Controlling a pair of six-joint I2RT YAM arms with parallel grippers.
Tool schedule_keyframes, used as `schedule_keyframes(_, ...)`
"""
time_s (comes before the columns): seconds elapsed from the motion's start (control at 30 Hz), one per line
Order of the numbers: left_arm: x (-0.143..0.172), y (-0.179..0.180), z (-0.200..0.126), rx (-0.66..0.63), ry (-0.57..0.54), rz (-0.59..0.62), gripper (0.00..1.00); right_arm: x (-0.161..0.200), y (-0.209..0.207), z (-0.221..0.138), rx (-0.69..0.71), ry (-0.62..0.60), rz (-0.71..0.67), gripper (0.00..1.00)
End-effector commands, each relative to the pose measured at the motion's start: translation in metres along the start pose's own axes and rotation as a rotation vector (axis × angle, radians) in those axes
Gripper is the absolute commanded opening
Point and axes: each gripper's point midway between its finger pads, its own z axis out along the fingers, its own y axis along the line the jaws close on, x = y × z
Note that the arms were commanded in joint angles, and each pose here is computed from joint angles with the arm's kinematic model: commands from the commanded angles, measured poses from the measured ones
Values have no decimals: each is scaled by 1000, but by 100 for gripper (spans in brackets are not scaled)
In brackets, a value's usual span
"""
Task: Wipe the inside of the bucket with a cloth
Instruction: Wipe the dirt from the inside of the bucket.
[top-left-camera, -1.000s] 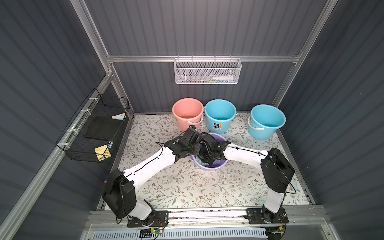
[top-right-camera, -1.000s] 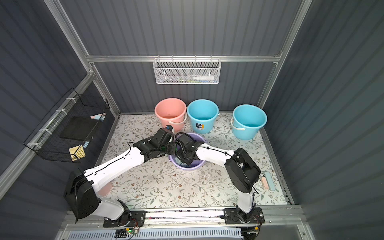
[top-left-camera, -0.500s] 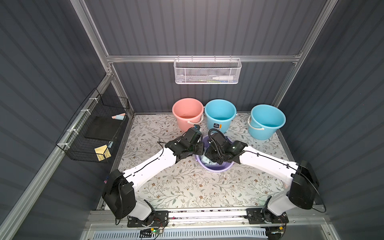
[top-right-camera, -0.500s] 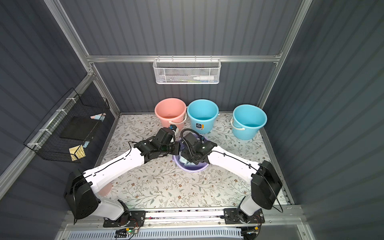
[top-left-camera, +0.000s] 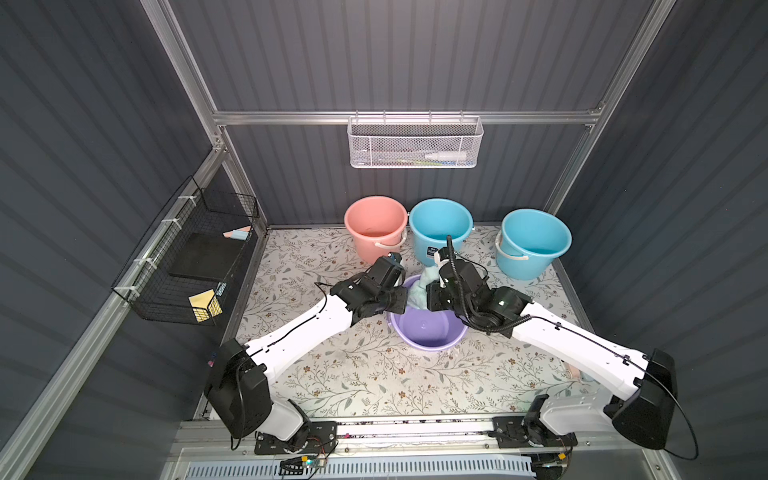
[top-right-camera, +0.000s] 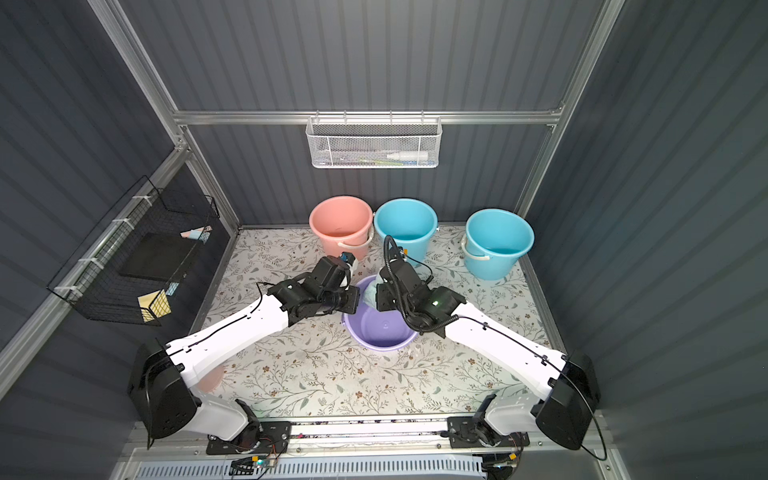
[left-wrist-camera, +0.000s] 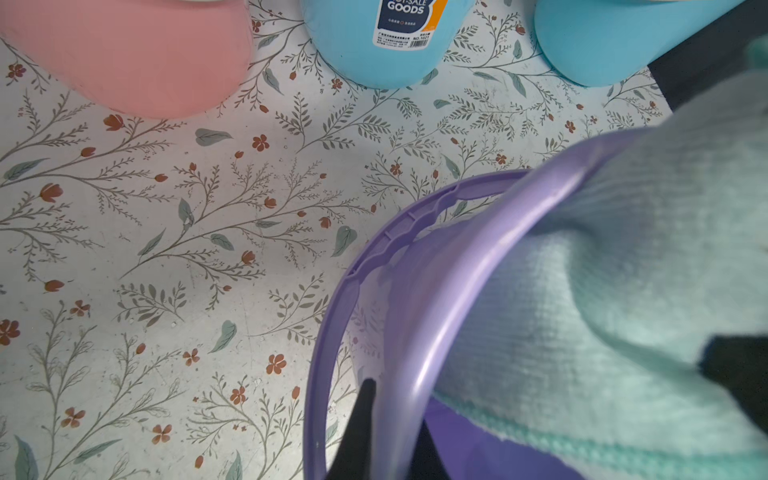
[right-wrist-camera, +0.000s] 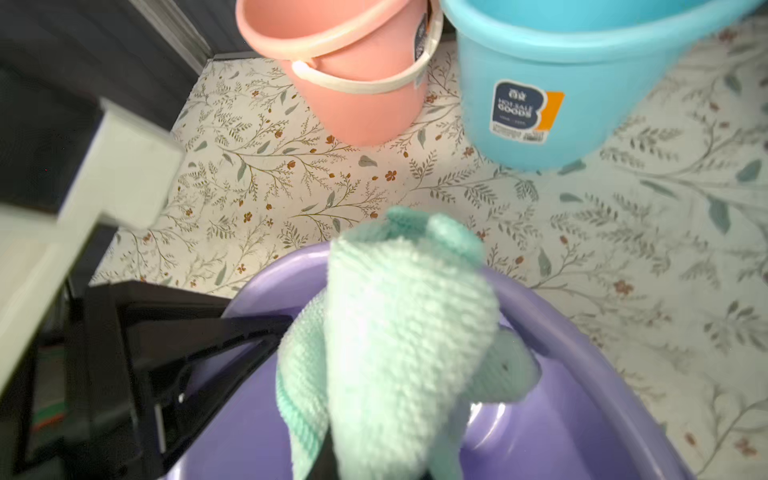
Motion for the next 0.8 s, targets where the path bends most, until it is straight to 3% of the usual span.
schedule_keyframes(0.0,-15,-14,-13,49,-36,34,0,-9,18,-6,-90,-133,-618,0)
schedule_keyframes(0.1,-15,-15,-14,55,-35,45,0,4,33,-18,-167,-260,-1060,0)
schedule_keyframes(0.23,-17,-15,-15,57,-42,58,0,28,35,-16,-141,-372,-1584,0)
schedule_keyframes(0.27,-17,-15,-16,58,-43,62,0,29,32,-11,-112,-381,-1655,0)
schedule_keyframes(0.4,-14,-15,-16,59,-36,80,0,26,25,3,-70,-320,-1787,0)
schedule_keyframes(0.5,-9,-16,-16,68,-18,96,0,22,27,11,-45,-347,-1864,0)
schedule_keyframes(0.77,-3,-18,-19,89,0,126,0,-1,9,28,57,-281,-1961,0)
